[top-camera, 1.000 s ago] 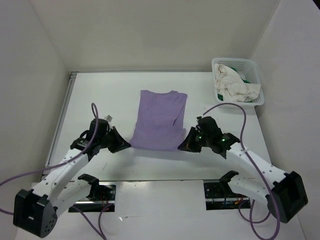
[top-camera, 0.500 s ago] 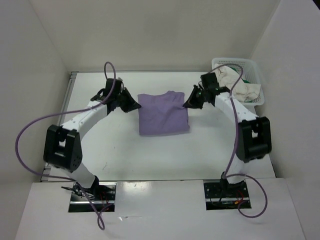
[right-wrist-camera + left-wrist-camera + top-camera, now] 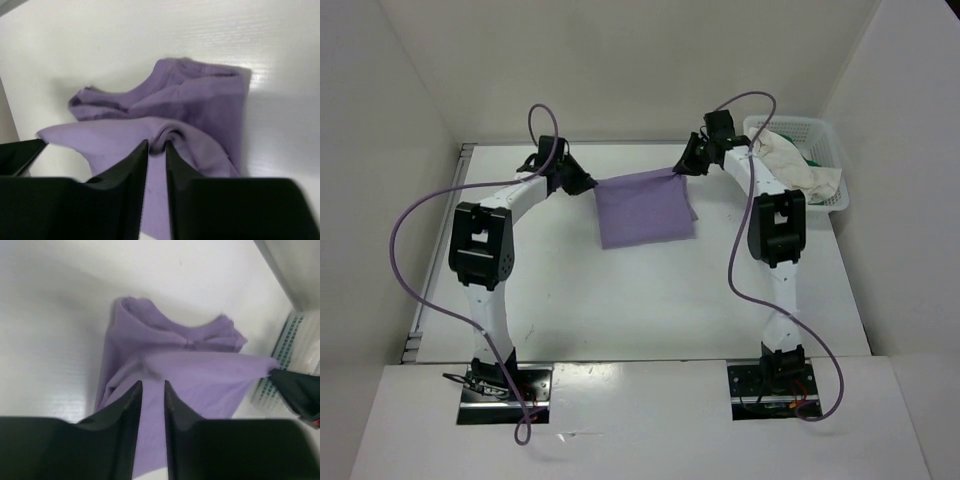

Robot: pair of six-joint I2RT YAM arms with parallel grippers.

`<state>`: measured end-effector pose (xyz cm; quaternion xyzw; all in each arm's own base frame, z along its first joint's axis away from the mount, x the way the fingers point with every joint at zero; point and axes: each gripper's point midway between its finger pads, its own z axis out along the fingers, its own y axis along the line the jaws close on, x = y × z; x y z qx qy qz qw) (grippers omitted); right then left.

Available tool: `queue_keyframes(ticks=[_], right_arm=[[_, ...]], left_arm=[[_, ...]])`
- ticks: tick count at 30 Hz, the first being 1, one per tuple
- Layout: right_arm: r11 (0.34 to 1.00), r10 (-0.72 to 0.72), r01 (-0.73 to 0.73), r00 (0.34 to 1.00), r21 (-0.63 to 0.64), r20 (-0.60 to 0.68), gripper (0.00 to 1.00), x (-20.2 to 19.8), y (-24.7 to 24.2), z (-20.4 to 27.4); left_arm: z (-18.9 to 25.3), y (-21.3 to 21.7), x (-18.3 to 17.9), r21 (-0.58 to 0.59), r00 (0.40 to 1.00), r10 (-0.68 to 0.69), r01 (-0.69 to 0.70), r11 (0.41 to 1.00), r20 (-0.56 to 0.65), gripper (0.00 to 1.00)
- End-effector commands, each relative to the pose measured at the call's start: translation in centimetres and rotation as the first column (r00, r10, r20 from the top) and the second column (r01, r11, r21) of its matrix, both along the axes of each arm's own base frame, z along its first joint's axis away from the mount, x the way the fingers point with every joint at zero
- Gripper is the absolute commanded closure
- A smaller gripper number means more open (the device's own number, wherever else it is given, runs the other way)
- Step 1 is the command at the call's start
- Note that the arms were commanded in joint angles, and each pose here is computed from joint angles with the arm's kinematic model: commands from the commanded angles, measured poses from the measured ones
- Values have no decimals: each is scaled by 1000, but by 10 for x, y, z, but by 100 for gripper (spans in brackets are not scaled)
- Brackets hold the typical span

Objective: Fold and stack the t-shirts
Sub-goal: Fold the long partially folded tshirt into a neat square, then put the neatly folded tshirt into the corner of the board with the left arm

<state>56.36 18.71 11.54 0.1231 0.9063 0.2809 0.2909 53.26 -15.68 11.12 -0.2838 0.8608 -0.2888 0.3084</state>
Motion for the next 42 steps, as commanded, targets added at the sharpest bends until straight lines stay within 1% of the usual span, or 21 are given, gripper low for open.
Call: queue_keyframes(ticks=[1,4,5,7,8,9,10,11,12,13,15,22,25,26,27,31,33,36,39,40,42], right_arm=[[1000,-4,5,998,-12,62,71,21,-7,26],[1000,2,-1,992,-9,124,65,23,-7,56],[1000,2,-1,991,-7,131,62,20,-7,62],[1000,8,-6,987,-10,159,59,12,-9,82],[1000,18,-17,991,-6,133,59,3,-9,73],[1000,18,-19,989,9,146,59,0,-7,75],[999,26,-29,984,14,174,63,-9,-4,89],[999,41,-43,992,19,118,68,-24,2,67],[998,51,-55,991,30,125,79,-28,4,64],[994,87,-94,988,50,128,85,-40,15,67],[990,126,-129,991,50,49,94,-64,27,31],[990,139,-138,986,16,-95,95,-99,22,-35],[990,139,-138,987,18,-77,96,-101,21,-28],[991,131,-130,991,33,-24,96,-101,22,-2],[991,125,-125,992,42,5,94,-102,22,14],[991,116,-121,988,47,102,69,-115,17,68],[991,115,-123,984,51,134,65,-131,13,88],[991,114,-125,979,56,171,63,-155,7,109],[991,100,-115,978,73,183,62,-184,0,122],[989,107,-122,978,78,179,62,-193,-1,123],[990,81,-99,981,97,174,62,-212,-8,126]], left_arm=[[24,12,37,-18,993,51,-49,999,108,64],[67,24,42,-31,976,80,-75,997,204,36],[72,33,42,-28,970,103,-99,995,222,33],[91,34,39,-35,960,105,-99,994,259,36],[87,32,36,-32,964,88,-82,996,251,38],[89,13,27,-42,968,43,-33,999,249,40],[92,2,21,-42,965,9,2,999,263,41],[86,-9,13,-47,967,-19,32,998,255,41],[64,-30,-7,-53,975,-76,89,995,210,42],[54,-40,-15,-59,974,-104,118,991,200,42],[22,-43,-39,-46,982,-134,141,989,135,41],[-22,-10,-70,15,992,-117,117,993,40,26],[-39,-12,-69,21,989,-145,145,989,4,24],[-44,-12,-70,21,989,-145,145,989,-5,24],[-48,-13,-68,21,989,-145,145,989,-3,24],[-73,-26,-63,-25,977,-208,207,978,-50,24],[-84,-29,-62,-38,970,-231,229,973,-71,27],[-98,-34,-56,-54,966,-246,242,969,-84,38],[-109,-47,-47,-54,960,-267,263,963,-87,62],[-108,-48,-42,-54,961,-267,263,963,-78,75],[-93,-69,-30,-76,957,-289,286,955,-37,85]])
